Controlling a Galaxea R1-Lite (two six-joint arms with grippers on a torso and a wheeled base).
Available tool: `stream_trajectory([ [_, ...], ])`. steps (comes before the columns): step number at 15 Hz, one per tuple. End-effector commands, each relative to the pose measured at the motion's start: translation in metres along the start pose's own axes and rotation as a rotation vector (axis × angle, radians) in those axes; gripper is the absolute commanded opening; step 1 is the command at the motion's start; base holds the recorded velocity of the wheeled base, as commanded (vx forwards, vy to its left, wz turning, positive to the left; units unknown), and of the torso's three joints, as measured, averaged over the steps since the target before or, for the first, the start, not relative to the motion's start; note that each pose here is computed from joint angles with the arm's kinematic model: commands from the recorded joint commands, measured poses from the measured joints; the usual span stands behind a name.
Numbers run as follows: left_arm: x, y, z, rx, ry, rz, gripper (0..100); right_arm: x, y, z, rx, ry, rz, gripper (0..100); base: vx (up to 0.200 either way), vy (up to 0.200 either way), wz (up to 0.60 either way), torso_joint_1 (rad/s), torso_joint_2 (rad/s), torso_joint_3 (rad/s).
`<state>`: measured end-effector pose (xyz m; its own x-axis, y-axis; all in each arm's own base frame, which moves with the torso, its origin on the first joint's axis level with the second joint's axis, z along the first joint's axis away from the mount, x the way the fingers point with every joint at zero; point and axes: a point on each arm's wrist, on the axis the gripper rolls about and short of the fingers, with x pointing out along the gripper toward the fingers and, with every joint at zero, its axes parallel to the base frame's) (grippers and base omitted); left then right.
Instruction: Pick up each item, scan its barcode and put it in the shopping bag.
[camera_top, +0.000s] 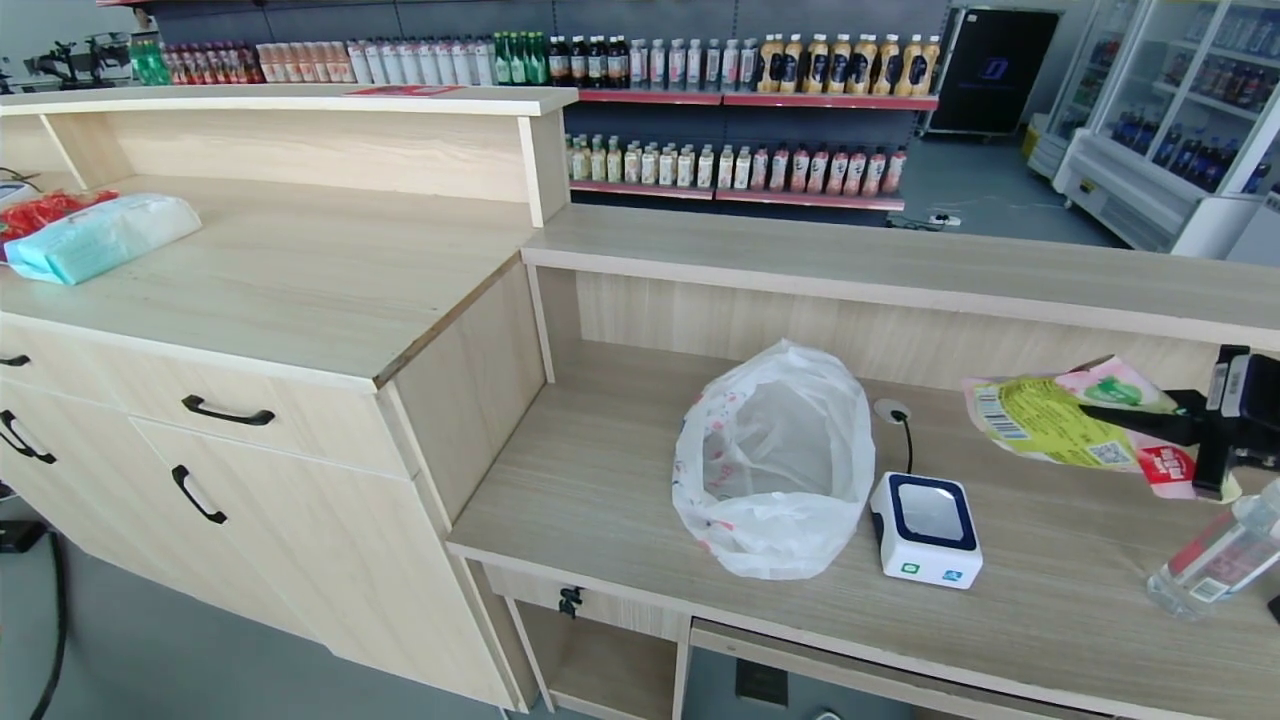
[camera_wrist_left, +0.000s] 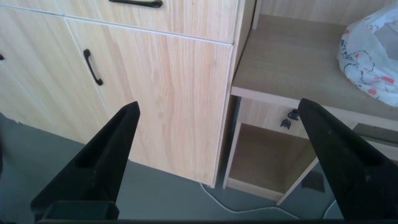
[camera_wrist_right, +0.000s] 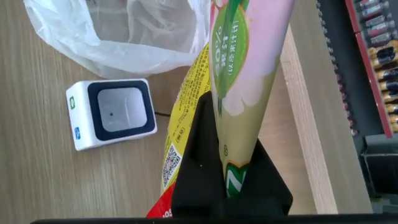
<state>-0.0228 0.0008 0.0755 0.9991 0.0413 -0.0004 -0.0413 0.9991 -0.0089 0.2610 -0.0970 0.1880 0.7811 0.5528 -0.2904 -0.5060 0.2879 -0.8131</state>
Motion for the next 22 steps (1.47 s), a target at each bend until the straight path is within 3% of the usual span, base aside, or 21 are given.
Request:
stream_trajectory([
  [1,0.0,0.0,0.0,0.0,0.0,0.0,100,0.005,0.002,-0.008,-0.015,0.002,0.014,0,0.0,0.0,0.0,0.0,0.0,0.0],
  [7,0.0,0.0,0.0,0.0,0.0,0.0,100,0.002,0.011,-0.027,-0.113,0.035,0.035,0,0.0,0.0,0.0,0.0,0.0,0.0],
  [11,0.0,0.0,0.0,0.0,0.0,0.0,100,0.011,0.031,-0.042,-0.157,0.019,0.125,0,0.0,0.0,0.0,0.0,0.0,0.0],
  [22,0.0,0.0,0.0,0.001,0.0,0.0,100,0.026,0.036,-0.057,-0.215,-0.007,0.155,0,0.0,0.0,0.0,0.0,0.0,0.0],
])
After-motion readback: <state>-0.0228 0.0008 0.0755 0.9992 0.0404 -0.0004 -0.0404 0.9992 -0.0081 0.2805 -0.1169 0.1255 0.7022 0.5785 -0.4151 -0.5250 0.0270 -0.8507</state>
